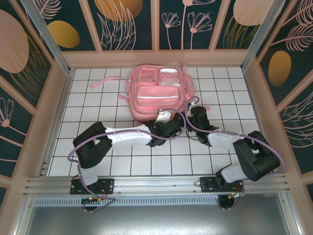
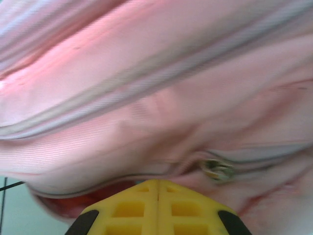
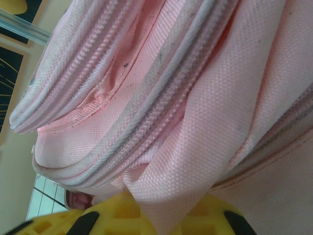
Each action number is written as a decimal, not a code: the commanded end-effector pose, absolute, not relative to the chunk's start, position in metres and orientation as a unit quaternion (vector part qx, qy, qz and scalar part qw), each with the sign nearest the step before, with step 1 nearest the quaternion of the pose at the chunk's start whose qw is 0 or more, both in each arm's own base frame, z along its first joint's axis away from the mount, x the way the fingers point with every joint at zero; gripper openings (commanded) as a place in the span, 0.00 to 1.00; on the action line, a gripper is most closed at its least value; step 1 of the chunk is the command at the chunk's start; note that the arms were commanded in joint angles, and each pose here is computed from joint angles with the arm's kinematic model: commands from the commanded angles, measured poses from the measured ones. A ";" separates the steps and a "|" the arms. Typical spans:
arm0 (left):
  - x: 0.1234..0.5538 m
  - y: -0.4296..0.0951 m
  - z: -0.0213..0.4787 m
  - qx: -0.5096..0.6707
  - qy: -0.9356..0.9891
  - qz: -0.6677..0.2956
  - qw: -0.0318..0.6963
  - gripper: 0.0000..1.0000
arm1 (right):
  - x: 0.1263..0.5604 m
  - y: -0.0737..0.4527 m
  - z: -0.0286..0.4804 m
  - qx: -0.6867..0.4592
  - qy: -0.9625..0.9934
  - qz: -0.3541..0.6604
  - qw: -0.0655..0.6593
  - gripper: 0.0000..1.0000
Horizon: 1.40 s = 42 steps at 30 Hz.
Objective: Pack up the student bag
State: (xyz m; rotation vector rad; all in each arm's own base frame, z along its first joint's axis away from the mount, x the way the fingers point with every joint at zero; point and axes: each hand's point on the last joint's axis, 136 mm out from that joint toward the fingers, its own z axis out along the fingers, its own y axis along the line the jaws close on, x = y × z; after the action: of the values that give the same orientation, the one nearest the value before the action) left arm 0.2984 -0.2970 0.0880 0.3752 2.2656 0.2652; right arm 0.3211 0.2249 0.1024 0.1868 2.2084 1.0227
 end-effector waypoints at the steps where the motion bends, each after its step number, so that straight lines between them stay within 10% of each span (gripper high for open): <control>1: 0.304 -0.269 0.098 0.129 0.897 0.120 0.406 0.00 | 0.329 0.215 0.101 0.086 0.850 0.376 0.358 0.00; 7: 0.300 -0.264 0.114 0.095 0.904 0.060 0.412 0.07 | 0.325 0.214 0.103 0.083 0.849 0.379 0.359 0.02; 13: 0.301 -0.262 0.124 0.059 0.909 -0.025 0.411 0.17 | 0.302 0.221 0.119 0.048 0.833 0.407 0.372 0.25; 42: 0.295 -0.272 0.083 0.031 0.926 -0.138 0.351 0.10 | 0.259 0.304 0.105 -0.036 0.809 0.484 0.331 0.28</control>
State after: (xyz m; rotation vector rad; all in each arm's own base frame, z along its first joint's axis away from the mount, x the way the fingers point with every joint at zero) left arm 0.2950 -0.2684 0.0919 0.0934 2.3782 -0.3342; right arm 0.2527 0.2923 0.0865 -0.0562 2.1910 1.2275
